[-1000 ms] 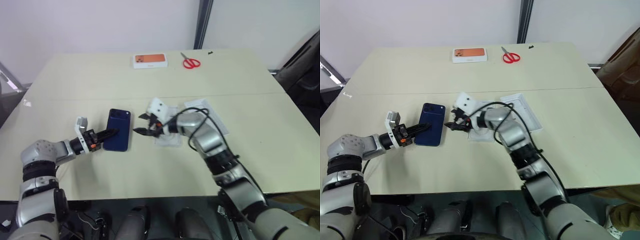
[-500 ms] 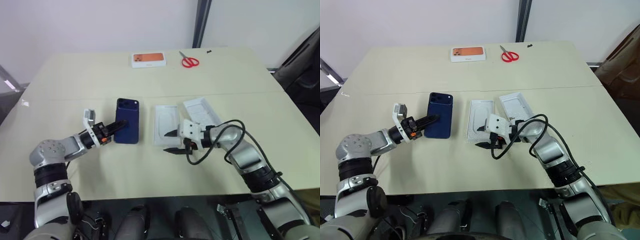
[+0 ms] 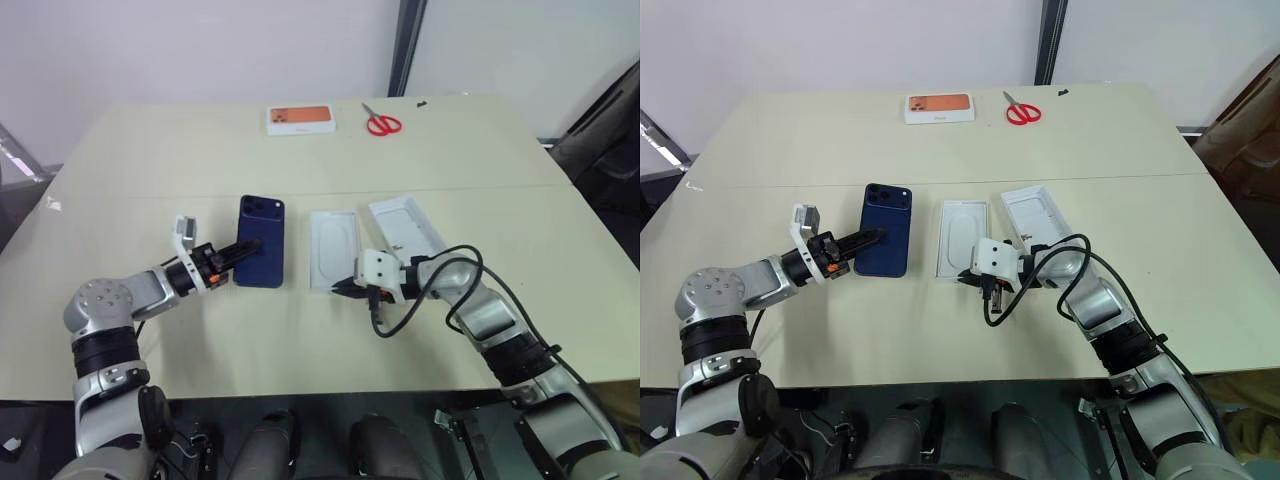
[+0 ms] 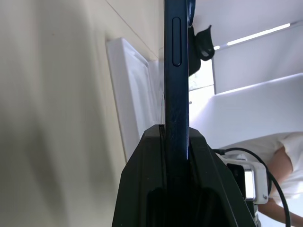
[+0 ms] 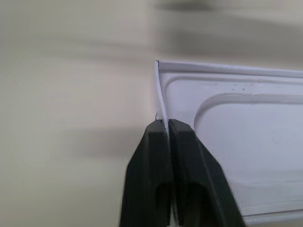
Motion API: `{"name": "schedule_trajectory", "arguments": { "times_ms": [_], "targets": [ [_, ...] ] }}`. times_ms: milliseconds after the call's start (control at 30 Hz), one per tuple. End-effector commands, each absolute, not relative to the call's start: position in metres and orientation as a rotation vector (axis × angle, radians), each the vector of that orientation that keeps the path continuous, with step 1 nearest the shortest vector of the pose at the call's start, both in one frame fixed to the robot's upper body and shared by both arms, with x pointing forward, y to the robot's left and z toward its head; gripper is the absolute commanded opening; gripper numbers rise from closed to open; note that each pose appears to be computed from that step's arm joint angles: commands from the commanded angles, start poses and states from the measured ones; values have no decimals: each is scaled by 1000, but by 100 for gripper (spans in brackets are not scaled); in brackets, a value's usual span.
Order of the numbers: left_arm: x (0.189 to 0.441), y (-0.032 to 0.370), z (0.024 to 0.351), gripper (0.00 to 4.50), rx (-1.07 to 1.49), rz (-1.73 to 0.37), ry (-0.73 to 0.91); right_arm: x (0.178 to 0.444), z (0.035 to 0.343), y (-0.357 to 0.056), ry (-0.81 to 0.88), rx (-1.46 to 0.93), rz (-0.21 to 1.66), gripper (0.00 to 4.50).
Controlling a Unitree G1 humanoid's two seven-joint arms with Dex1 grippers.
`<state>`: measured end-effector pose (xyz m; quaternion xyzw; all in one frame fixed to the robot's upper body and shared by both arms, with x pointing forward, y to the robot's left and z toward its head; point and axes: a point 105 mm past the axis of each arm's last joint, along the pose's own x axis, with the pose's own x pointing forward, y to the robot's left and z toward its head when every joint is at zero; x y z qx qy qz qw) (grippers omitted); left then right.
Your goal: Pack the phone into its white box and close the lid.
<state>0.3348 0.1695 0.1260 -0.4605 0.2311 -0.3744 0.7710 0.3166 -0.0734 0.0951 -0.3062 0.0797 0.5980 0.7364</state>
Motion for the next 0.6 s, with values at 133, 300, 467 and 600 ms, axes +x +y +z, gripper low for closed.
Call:
{"name": "schedule_trajectory", "arguments": {
  "times_ms": [133, 300, 467, 600],
  "targets": [
    [336, 166, 152, 0, -995, -871, 409, 306, 105, -53, 110, -646, 1370, 2],
    [340, 159, 161, 0, -1028, -879, 383, 295, 112, -19, 53, -611, 1396, 2],
    [343, 153, 166, 0, -1037, -883, 369, 292, 110, 3, 24, -620, 1386, 2],
    [342, 152, 163, 0, -1024, -875, 384, 300, 110, 5, 36, -620, 1333, 2]
  ]
}}
